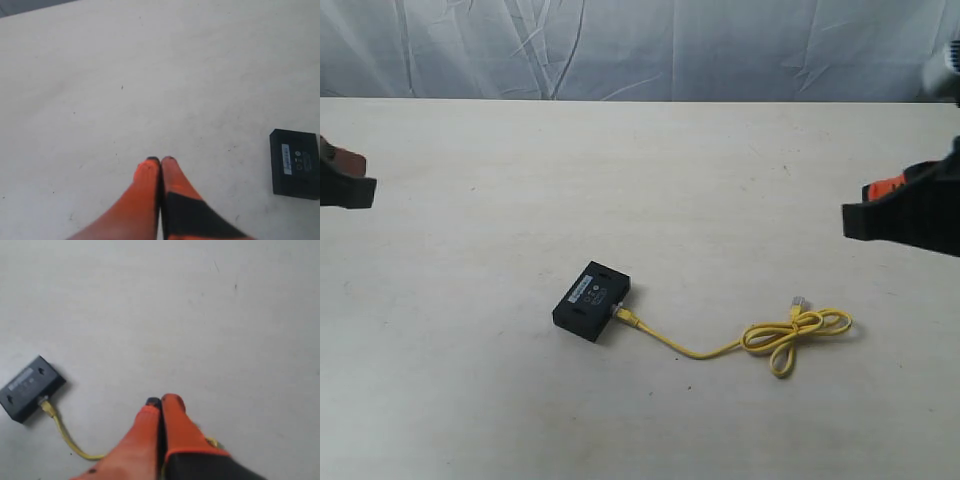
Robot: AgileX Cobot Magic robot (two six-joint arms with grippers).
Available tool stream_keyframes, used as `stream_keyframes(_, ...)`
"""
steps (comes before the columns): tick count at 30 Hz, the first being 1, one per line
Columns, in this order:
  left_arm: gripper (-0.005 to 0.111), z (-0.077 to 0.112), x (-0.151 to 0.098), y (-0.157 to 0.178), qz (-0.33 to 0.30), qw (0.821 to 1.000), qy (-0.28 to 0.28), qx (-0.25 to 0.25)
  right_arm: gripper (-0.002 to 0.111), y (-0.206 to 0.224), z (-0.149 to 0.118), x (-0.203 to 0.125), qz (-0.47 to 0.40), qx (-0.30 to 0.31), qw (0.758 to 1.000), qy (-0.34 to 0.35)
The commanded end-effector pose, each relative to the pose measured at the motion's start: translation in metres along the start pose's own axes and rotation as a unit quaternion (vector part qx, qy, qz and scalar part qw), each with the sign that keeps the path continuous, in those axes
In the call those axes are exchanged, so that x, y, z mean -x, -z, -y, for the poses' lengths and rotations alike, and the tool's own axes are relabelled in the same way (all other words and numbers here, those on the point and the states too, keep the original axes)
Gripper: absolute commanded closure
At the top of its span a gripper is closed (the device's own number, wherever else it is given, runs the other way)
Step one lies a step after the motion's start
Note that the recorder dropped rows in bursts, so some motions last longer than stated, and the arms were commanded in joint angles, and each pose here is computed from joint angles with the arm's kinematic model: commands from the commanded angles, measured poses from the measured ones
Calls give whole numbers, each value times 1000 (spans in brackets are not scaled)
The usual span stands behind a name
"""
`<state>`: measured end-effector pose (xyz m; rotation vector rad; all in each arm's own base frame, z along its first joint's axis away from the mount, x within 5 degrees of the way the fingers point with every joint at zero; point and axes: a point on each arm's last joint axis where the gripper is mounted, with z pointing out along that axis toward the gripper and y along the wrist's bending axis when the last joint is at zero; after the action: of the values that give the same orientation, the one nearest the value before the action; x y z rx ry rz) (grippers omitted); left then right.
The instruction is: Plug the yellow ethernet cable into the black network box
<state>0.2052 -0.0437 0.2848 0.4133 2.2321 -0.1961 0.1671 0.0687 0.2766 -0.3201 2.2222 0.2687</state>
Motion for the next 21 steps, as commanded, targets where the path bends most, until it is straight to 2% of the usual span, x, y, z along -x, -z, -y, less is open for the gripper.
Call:
stream_keyframes(1, 107, 7, -8, 32, 50, 999, -7, 7, 108, 31, 3, -17, 69, 2, 998, 4)
stream_keyframes(9, 107, 12, -6, 62, 110, 994, -18, 18, 108, 77, 3, -21, 163, 17, 986, -5)
stream_keyframes(16, 107, 13, -6, 65, 117, 993, -19, 19, 108, 97, 3, -24, 209, 22, 978, -5)
stream_keyframes(21, 107, 13, -6, 65, 117, 993, -19, 19, 108, 117, 9, -30, 260, -9, 965, -24)
